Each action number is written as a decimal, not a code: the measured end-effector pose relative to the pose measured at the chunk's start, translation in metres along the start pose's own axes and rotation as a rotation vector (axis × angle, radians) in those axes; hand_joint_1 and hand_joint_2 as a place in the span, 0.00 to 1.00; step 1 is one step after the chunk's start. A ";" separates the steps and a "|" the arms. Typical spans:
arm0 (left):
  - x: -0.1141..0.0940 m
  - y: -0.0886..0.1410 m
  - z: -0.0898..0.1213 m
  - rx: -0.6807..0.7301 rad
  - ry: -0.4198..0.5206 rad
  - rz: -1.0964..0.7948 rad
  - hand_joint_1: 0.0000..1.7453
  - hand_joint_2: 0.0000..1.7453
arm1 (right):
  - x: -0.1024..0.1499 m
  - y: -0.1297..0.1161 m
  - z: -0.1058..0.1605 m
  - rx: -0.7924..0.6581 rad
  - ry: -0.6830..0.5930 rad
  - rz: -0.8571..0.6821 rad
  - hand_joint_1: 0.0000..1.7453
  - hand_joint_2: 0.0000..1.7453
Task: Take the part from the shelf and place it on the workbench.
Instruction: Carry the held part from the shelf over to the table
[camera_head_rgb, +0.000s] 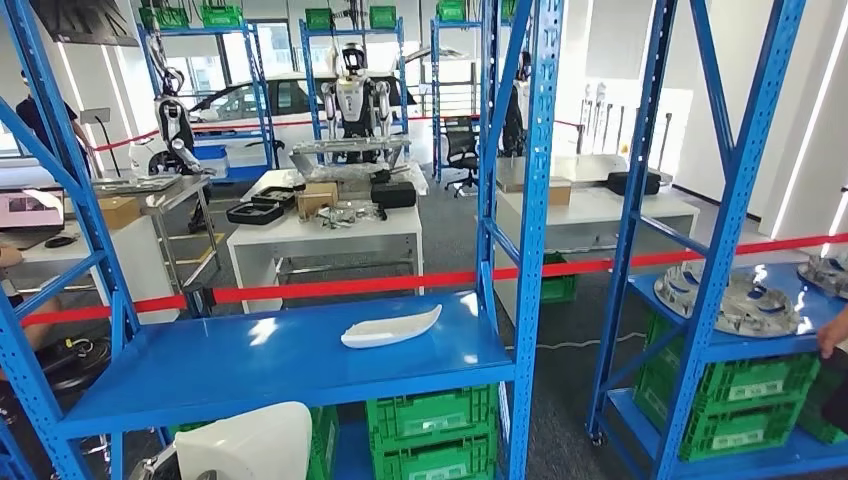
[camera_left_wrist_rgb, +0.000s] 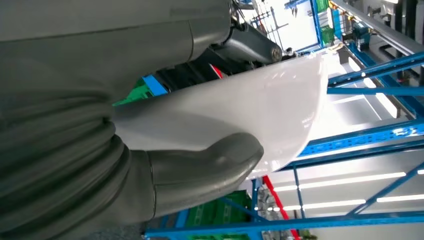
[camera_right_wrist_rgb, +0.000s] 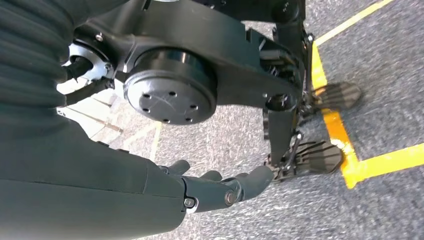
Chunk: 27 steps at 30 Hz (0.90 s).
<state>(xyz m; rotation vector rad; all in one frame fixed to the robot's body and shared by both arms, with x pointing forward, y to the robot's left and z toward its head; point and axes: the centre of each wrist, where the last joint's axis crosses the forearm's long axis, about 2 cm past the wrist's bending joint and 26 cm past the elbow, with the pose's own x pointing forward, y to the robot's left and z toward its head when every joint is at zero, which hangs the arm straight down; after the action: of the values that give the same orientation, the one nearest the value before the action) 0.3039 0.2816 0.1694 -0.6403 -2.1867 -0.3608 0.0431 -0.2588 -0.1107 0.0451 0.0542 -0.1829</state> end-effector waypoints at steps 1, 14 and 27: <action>0.000 0.000 0.000 0.000 0.001 -0.001 1.00 1.00 | 0.000 0.000 0.000 0.000 -0.001 0.001 0.00 1.00; 0.001 0.002 -0.001 -0.001 -0.002 -0.012 1.00 1.00 | -0.004 -0.001 -0.001 0.008 0.009 0.010 0.00 1.00; -0.001 0.000 0.001 0.005 0.009 -0.006 1.00 1.00 | -0.002 -0.003 0.000 0.006 0.007 0.019 0.00 1.00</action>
<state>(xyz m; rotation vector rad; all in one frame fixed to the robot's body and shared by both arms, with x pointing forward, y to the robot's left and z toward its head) 0.3037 0.2821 0.1683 -0.6280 -2.1811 -0.3610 0.0410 -0.2610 -0.1110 0.0526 0.0597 -0.1641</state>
